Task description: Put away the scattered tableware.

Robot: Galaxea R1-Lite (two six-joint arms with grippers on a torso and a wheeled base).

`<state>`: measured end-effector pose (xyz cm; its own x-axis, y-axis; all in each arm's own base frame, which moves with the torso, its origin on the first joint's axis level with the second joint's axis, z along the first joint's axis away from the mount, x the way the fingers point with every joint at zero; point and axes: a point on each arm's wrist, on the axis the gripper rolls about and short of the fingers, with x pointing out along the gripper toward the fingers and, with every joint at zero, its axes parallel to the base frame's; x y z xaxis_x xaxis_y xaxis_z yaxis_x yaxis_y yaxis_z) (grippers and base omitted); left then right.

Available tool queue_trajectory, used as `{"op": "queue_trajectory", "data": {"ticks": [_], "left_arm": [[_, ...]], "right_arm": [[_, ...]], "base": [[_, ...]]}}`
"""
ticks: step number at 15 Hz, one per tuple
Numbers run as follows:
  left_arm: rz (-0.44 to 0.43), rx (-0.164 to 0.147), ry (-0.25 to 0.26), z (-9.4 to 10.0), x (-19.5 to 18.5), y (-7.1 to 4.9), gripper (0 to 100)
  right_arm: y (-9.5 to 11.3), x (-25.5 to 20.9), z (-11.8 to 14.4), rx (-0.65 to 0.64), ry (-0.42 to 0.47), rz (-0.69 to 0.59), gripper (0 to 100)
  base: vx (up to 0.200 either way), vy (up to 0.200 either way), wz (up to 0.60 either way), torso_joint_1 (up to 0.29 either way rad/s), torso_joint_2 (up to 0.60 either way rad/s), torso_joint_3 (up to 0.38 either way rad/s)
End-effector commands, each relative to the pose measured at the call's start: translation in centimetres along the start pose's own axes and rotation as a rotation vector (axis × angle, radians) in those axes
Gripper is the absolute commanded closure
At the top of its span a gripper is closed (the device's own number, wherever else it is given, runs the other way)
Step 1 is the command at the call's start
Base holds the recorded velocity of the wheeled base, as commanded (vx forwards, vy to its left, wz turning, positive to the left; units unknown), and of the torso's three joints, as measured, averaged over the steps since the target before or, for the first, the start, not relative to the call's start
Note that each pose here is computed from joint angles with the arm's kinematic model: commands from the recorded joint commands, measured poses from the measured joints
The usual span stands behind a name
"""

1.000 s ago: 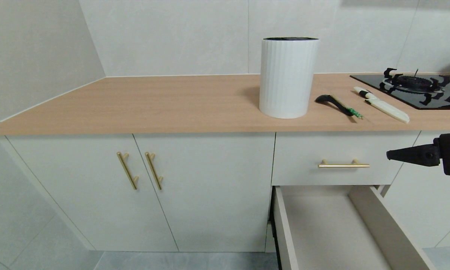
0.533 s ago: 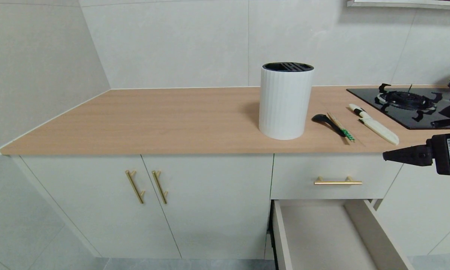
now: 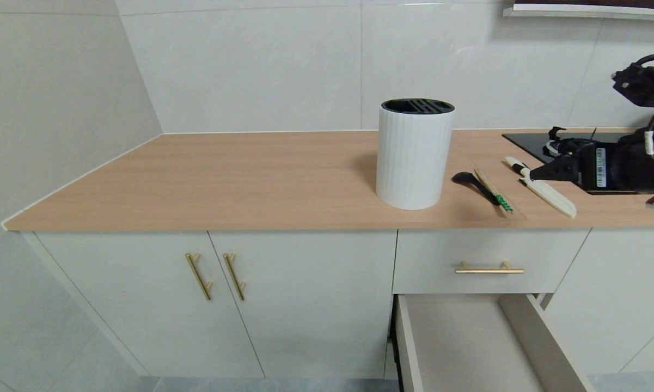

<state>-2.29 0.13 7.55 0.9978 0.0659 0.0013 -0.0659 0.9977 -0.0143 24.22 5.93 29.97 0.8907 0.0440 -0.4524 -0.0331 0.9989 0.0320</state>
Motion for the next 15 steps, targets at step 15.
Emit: {"op": "queue_trajectory", "data": {"ticks": [15], "left_arm": [[0.002,0.001,0.001,0.0,0.0,0.0,0]], "right_arm": [[0.6,14.7,-2.3,-0.020,0.154,-0.094,0]], "base": [[0.000,0.000,0.00,0.000,0.00,0.000]]}}
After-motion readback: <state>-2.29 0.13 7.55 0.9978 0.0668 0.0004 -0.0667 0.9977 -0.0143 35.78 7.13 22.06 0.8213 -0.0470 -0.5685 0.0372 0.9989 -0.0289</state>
